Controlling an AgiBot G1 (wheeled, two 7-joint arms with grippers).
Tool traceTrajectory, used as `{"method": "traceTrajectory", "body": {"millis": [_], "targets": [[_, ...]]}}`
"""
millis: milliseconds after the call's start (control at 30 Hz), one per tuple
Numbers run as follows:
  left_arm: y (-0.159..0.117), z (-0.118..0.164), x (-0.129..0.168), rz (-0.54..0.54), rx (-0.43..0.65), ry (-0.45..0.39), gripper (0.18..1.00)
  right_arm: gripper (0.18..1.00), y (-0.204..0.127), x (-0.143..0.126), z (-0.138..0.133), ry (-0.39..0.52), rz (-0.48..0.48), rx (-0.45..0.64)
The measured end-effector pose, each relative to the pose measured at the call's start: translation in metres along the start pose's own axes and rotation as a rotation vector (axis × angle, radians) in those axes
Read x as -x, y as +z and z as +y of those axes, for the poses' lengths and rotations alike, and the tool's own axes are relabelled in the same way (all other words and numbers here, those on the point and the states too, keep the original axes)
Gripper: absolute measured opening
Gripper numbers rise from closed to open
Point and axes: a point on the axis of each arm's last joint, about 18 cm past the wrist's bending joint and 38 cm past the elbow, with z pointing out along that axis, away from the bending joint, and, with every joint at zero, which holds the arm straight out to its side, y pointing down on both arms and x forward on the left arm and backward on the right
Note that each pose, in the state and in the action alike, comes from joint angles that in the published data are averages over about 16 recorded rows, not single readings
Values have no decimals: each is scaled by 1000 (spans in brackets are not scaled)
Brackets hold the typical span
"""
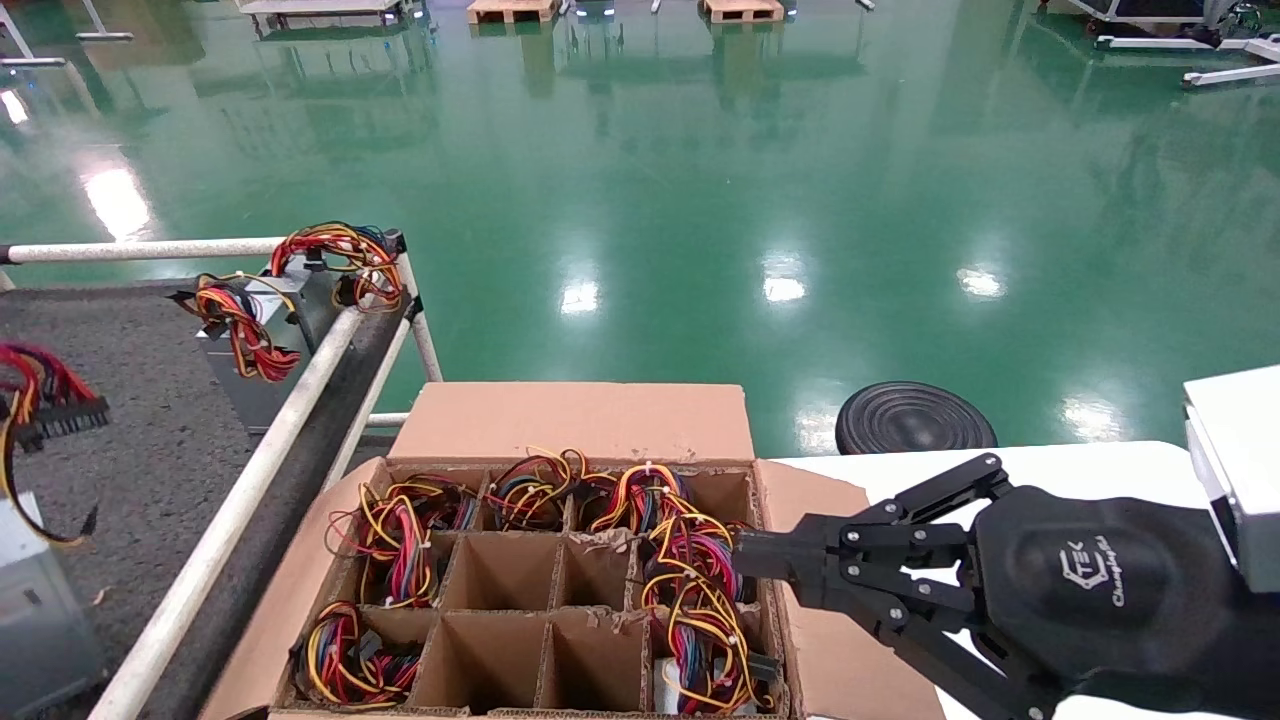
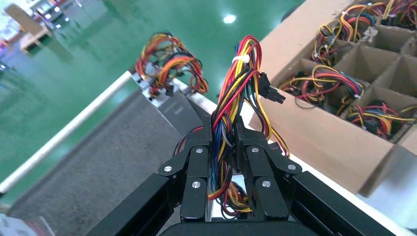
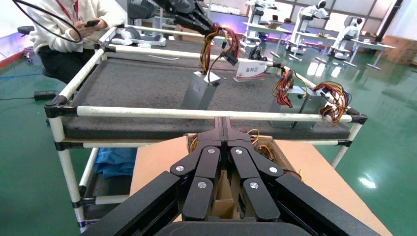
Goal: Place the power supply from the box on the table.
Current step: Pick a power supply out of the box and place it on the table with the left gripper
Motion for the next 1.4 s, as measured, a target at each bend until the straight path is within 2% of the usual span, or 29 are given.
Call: {"method": "traceTrajectory", "body": {"millis": [500, 1000, 1400], "targets": [[13, 37, -21, 65, 10, -111, 262, 194, 0, 0, 0, 0, 0, 0], [17, 53, -32, 63, -2, -140, 255, 194, 0, 0, 0, 0, 0, 0], [19, 56, -35, 52, -6, -140, 346, 194, 0, 0, 0, 0, 0, 0]]}}
